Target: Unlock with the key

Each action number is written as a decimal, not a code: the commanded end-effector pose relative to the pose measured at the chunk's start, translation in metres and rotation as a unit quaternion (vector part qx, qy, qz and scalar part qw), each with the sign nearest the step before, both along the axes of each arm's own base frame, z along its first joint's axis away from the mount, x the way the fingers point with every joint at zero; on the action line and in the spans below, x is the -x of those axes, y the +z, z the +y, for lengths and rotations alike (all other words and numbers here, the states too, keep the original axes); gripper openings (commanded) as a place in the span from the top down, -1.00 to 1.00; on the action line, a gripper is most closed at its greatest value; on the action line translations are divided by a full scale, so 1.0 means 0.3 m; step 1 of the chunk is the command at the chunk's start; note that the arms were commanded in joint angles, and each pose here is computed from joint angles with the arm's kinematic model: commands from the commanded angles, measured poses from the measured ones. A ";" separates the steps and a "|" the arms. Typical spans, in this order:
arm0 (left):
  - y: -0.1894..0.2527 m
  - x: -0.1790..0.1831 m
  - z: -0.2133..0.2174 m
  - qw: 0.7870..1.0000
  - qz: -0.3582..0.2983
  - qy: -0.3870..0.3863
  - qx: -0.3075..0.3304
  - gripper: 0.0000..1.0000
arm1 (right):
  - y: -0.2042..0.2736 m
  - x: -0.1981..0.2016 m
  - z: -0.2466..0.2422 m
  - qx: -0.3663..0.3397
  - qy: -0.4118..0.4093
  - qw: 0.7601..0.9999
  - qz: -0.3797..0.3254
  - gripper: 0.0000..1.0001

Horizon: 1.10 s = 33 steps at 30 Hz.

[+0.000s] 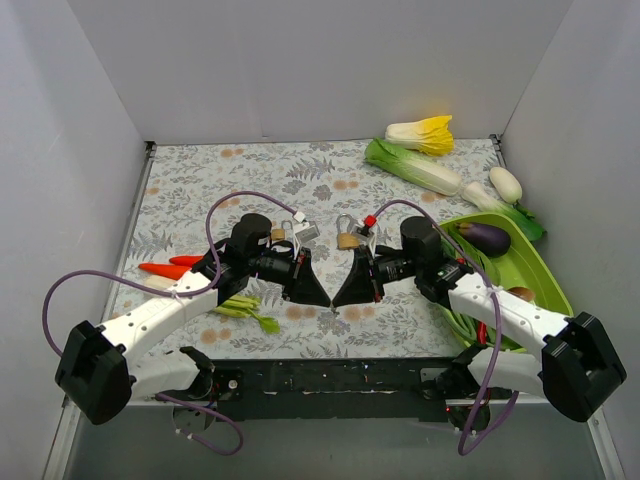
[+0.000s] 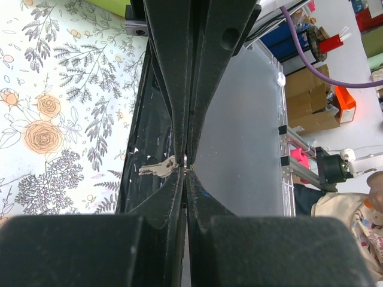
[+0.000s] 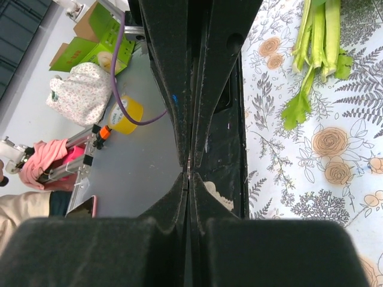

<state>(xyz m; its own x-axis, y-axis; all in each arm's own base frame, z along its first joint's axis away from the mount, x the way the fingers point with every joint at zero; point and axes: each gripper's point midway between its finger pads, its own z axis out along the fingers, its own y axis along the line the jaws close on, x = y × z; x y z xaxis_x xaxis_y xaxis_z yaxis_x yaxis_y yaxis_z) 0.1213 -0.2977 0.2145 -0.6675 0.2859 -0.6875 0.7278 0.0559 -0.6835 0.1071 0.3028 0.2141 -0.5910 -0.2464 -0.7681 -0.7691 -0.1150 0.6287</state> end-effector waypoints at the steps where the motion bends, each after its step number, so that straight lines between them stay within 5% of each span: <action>1: 0.049 -0.035 -0.015 1.000 -0.022 0.011 0.013 1.00 | 0.058 0.006 0.021 -0.020 0.025 0.999 -0.028 0.97; 2: 0.049 -0.046 -0.017 0.999 -0.024 0.021 0.011 0.97 | 0.058 0.006 0.021 -0.021 0.025 0.999 -0.031 0.97; 5: 0.051 -0.111 -0.024 0.996 -0.041 0.078 0.003 0.03 | 0.055 -0.043 0.031 -0.013 -0.025 0.999 -0.042 0.97; 6: 0.074 -0.129 -0.025 0.994 -0.055 0.095 0.015 -0.47 | 0.051 -0.062 0.033 -0.009 -0.045 0.998 -0.045 0.97; 9: 0.131 -0.218 -0.025 0.980 -0.086 0.177 0.043 -0.96 | 0.043 -0.149 0.020 -0.002 -0.122 0.991 -0.055 0.97; 12: 0.209 -0.315 -0.001 0.953 -0.089 0.278 0.081 -0.96 | 0.041 -0.263 -0.050 -0.003 -0.210 0.977 -0.047 0.97; 16: 0.164 -0.447 0.027 0.925 -0.008 0.373 0.070 -0.96 | 0.021 -0.386 -0.173 0.014 -0.323 0.945 -0.053 0.97; 20: -0.019 -0.567 0.014 0.908 0.066 0.413 -0.007 -0.96 | 0.047 -0.459 -0.293 0.025 -0.410 0.909 -0.068 0.97; 25: -0.239 -0.667 0.005 0.872 0.067 0.465 -0.139 -0.85 | 0.070 -0.528 -0.434 0.049 -0.517 0.850 -0.087 0.97; 33: -0.385 -0.750 -0.123 0.841 0.015 0.457 -0.288 -0.79 | 0.129 -0.502 -0.474 0.036 -0.538 0.835 -0.114 0.97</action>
<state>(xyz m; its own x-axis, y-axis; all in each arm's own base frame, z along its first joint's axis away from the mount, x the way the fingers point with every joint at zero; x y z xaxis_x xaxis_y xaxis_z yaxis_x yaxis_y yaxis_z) 0.3271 -0.3346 0.0887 -0.8406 -0.1465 -0.5214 0.1783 0.8342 -0.5218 0.2531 0.1707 0.2390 -0.3974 0.2680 -0.8776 -0.5270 0.7163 0.4573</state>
